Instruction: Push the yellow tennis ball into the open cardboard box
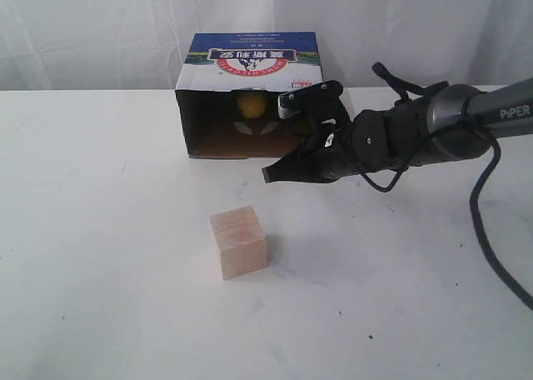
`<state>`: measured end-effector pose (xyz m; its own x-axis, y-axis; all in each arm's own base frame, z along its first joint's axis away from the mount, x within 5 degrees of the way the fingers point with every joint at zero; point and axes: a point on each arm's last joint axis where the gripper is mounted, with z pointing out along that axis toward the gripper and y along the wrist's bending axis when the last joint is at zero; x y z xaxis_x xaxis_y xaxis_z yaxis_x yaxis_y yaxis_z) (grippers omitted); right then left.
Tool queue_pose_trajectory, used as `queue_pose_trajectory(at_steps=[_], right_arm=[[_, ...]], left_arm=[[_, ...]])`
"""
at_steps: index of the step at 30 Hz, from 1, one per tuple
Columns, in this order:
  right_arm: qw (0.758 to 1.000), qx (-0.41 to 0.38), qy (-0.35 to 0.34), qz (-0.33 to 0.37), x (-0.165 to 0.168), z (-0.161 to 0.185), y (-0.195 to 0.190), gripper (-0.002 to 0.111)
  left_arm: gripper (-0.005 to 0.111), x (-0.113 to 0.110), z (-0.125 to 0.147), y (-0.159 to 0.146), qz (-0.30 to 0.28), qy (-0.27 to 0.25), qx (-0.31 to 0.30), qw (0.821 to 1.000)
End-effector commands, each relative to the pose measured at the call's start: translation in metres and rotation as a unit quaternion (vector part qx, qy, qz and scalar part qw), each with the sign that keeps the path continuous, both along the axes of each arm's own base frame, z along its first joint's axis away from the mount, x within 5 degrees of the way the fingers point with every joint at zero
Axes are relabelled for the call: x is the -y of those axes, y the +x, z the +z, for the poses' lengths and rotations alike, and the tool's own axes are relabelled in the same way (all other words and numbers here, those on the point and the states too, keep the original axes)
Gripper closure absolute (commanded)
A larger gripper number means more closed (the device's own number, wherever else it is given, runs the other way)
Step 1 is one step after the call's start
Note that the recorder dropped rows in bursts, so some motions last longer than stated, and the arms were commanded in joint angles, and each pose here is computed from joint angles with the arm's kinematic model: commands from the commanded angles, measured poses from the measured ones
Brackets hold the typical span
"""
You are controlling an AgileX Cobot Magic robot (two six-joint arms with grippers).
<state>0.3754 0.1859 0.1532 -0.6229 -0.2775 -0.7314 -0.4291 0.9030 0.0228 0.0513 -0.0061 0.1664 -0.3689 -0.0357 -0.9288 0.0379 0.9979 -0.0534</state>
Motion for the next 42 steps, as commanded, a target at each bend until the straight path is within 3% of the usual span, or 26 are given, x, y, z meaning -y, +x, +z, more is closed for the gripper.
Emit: queue_pose_trajectory(at_steps=[1,6,10,12,13,17,22,26,31,37,42], right_arm=[[0.999,-0.032,-0.008,0.005,0.005,0.014,-0.009,0.108],[0.995,-0.082,-0.040,0.027,0.014,0.037,-0.026,0.108],[0.979,-0.086,-0.171,0.066,0.036,0.055,-0.037,0.108],[0.974,-0.075,-0.214,0.019,0.059,0.069,-0.035,0.108],[0.972,-0.066,-0.218,-0.052,0.078,0.081,-0.033,0.108],[0.964,-0.036,-0.113,-0.240,0.119,0.119,-0.038,0.108],[0.970,0.034,-0.066,-0.233,0.124,0.155,-0.051,0.108],[0.973,0.149,-0.018,-0.173,0.121,0.187,-0.070,0.108],[0.947,0.305,0.010,-0.105,0.124,0.244,-0.113,0.108],[0.919,0.376,0.038,-0.113,0.138,0.285,-0.161,0.108],[0.909,0.388,0.038,-0.149,0.153,0.300,-0.194,0.108]], left_arm=[[0.107,0.000,-0.001,0.000,0.002,-0.008,0.000,1.000],[0.107,0.000,-0.001,0.000,0.002,-0.008,0.000,1.000],[0.107,0.000,-0.001,0.000,0.002,-0.008,0.000,1.000],[0.107,0.000,-0.001,0.000,0.002,-0.008,0.000,1.000],[0.107,0.000,-0.001,0.000,0.002,-0.008,0.000,1.000],[0.107,0.000,-0.001,0.000,0.002,-0.008,0.000,1.000],[0.107,0.000,-0.001,0.000,0.002,-0.008,0.000,1.000],[0.107,0.000,-0.001,0.000,0.002,-0.008,0.000,1.000],[0.107,0.000,-0.001,0.000,0.002,-0.008,0.000,1.000],[0.107,0.000,-0.001,0.000,0.002,-0.008,0.000,1.000],[0.107,0.000,-0.001,0.000,0.002,-0.008,0.000,1.000]])
